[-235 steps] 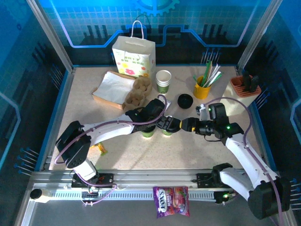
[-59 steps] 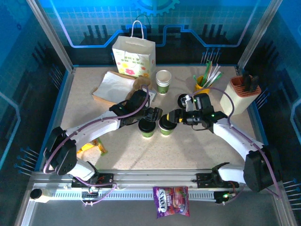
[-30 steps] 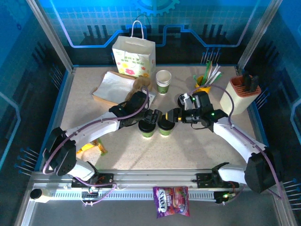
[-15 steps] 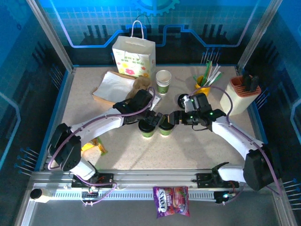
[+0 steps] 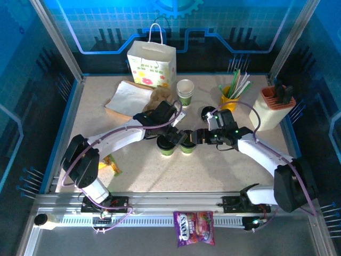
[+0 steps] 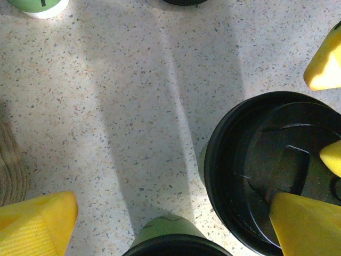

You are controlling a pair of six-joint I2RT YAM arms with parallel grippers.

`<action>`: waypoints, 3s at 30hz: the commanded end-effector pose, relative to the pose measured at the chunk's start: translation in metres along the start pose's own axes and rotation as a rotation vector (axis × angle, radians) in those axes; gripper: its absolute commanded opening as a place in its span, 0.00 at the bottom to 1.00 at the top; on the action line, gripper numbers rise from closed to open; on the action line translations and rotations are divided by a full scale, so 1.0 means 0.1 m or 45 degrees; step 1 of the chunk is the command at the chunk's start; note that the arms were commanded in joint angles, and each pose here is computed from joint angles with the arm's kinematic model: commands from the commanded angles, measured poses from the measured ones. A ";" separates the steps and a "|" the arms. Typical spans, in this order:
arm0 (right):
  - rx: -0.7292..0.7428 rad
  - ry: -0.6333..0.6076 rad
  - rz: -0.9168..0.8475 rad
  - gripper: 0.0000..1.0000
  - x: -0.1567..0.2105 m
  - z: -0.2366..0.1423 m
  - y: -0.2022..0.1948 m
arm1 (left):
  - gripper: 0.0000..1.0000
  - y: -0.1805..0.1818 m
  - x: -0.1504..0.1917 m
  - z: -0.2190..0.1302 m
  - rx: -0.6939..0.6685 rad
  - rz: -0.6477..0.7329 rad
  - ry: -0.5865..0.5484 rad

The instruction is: Pack the takeout coffee

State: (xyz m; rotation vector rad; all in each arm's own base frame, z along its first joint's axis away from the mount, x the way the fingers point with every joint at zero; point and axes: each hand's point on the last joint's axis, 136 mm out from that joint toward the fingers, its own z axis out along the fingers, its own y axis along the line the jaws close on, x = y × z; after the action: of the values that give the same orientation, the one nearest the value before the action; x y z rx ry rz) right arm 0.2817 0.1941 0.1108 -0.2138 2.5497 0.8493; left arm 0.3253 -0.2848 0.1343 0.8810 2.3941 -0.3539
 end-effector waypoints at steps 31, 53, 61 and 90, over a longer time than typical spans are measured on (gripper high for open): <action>0.256 -0.132 -0.326 0.82 -0.21 -0.48 0.26 | 0.92 0.44 -0.44 -0.75 -0.145 -0.338 -0.429; 0.460 0.131 -0.605 0.89 -0.15 0.04 0.48 | 0.93 0.65 0.01 -0.86 -0.208 -0.455 -0.445; 0.459 0.158 -0.606 0.81 -0.09 0.10 0.47 | 0.93 0.65 0.05 -0.84 -0.205 -0.456 -0.436; 0.637 0.105 -0.261 0.74 -0.15 -0.41 -0.50 | 0.90 0.05 0.27 -0.87 -0.096 -0.291 -0.279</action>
State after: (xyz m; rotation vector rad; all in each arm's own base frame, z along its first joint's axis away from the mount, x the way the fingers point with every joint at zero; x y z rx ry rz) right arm 0.3024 0.1324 0.1269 -0.3613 2.6323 0.0940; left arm 0.2801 -0.2341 0.1838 0.4903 2.2804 -0.4542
